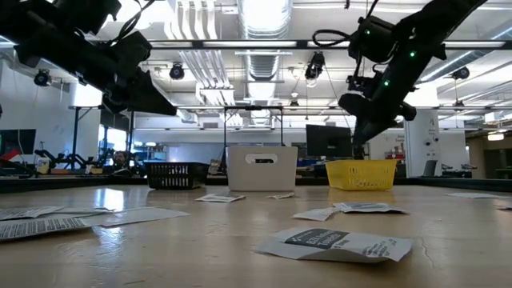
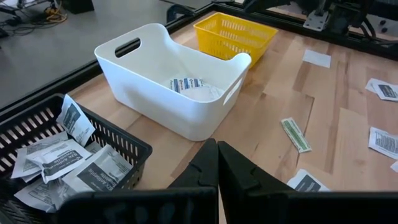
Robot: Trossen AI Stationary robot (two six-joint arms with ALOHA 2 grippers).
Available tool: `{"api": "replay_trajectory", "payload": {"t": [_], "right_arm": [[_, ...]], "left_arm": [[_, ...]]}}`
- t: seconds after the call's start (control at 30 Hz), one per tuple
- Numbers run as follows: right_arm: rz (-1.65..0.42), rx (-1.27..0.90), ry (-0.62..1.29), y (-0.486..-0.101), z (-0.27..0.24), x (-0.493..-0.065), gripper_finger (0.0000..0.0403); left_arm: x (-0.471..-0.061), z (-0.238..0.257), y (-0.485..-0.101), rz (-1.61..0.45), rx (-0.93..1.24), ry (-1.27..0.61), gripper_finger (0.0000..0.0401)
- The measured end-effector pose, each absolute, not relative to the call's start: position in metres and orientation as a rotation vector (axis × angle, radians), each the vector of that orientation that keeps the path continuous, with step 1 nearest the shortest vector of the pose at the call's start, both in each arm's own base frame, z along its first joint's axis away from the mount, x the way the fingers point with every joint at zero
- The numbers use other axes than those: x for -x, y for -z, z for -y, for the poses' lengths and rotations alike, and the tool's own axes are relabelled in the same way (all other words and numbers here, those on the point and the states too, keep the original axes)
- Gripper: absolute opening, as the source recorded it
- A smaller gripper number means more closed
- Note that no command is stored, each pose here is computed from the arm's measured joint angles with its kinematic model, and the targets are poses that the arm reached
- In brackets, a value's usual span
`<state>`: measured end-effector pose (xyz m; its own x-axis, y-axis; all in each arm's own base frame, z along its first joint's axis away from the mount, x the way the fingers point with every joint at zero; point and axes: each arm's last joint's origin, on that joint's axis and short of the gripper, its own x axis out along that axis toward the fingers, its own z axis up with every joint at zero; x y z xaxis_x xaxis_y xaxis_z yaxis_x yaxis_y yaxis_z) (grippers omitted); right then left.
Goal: Pick & Place First Aid Supplies
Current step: Put the towelette pack into the black basket
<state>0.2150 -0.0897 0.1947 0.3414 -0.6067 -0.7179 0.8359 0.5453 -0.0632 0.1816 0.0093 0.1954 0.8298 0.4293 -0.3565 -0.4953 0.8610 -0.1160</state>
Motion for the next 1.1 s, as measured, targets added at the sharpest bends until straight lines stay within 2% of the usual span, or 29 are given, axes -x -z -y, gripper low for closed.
{"api": "replay_trajectory", "payload": {"t": [0.3,0.87,1.1], "right_arm": [[-0.753,-0.446,0.684,-0.213,0.078,-0.232,0.0108],[-0.630,-0.323,0.313,-0.228,-0.011,-0.257,0.0043],[-0.573,-0.222,0.343,-0.224,-0.041,-0.261,0.0027]], "left_arm": [[-0.182,-0.007,-0.195,-0.342,0.227,-0.417,0.0000],[-0.190,0.012,-0.198,-0.297,0.292,-0.226,0.0000],[-0.202,0.023,-0.190,-0.299,0.295,-0.180,0.0000]]}}
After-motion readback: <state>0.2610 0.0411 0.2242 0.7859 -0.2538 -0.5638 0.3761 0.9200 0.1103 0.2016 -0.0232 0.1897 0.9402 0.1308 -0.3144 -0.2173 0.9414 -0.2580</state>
